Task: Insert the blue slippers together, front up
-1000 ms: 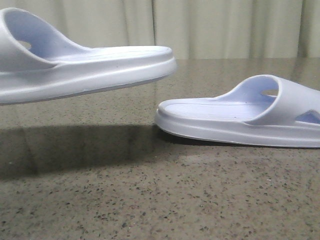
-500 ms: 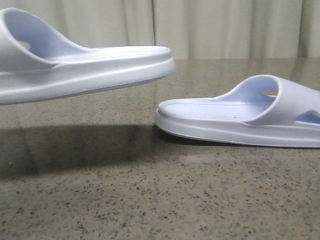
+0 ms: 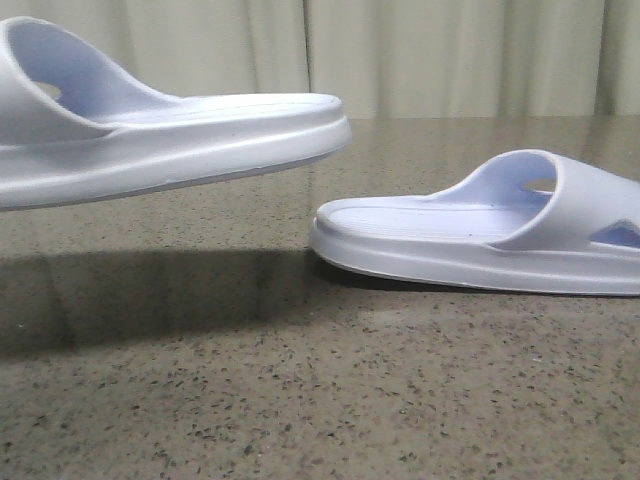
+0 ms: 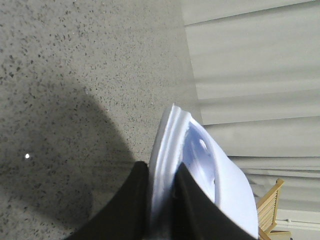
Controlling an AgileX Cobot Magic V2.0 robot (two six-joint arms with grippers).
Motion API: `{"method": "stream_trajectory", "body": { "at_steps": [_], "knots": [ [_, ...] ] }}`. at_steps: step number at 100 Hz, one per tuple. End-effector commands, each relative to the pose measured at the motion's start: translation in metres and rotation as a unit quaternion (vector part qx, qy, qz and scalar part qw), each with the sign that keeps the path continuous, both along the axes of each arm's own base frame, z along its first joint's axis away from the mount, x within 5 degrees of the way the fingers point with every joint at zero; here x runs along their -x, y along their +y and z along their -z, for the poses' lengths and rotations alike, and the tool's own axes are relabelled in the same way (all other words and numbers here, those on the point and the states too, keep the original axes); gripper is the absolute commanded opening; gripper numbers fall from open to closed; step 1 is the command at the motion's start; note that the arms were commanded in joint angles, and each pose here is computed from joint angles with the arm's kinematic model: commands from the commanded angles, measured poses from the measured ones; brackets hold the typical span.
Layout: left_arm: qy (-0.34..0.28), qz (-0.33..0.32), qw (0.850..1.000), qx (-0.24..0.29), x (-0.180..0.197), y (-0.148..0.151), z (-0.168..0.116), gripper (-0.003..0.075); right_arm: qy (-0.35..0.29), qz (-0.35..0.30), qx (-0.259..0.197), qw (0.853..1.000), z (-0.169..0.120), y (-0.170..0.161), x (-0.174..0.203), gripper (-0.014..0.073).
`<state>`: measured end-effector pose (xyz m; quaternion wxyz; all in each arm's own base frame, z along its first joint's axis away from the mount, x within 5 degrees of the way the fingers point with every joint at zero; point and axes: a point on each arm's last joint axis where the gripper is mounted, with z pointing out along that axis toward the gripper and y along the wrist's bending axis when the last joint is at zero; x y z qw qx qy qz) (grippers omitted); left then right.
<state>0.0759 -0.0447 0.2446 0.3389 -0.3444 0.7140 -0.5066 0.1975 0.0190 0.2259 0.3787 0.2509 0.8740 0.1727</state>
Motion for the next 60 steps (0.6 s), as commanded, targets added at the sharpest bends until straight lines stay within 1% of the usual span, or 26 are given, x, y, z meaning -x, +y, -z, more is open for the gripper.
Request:
{"method": "stream_trajectory", "body": {
  "at_steps": [1, 34, 60],
  "knots": [
    [-0.016, -0.009, 1.0, 0.019, -0.0018, 0.0005, -0.0111, 0.0016, 0.061, -0.01, -0.014, 0.998, 0.0075, 0.0028, 0.0069, 0.0477],
    [-0.016, -0.009, 1.0, 0.019, -0.0019, 0.0006, -0.0111, 0.0016, 0.114, -0.023, -0.021, 0.993, 0.0132, 0.0054, 0.0147, 0.0477],
    [-0.016, -0.009, 1.0, 0.019, -0.0019, 0.0006, -0.0111, 0.0016, 0.122, -0.019, -0.04, 0.992, 0.0135, 0.0077, 0.0158, 0.0476]
  ]
}}
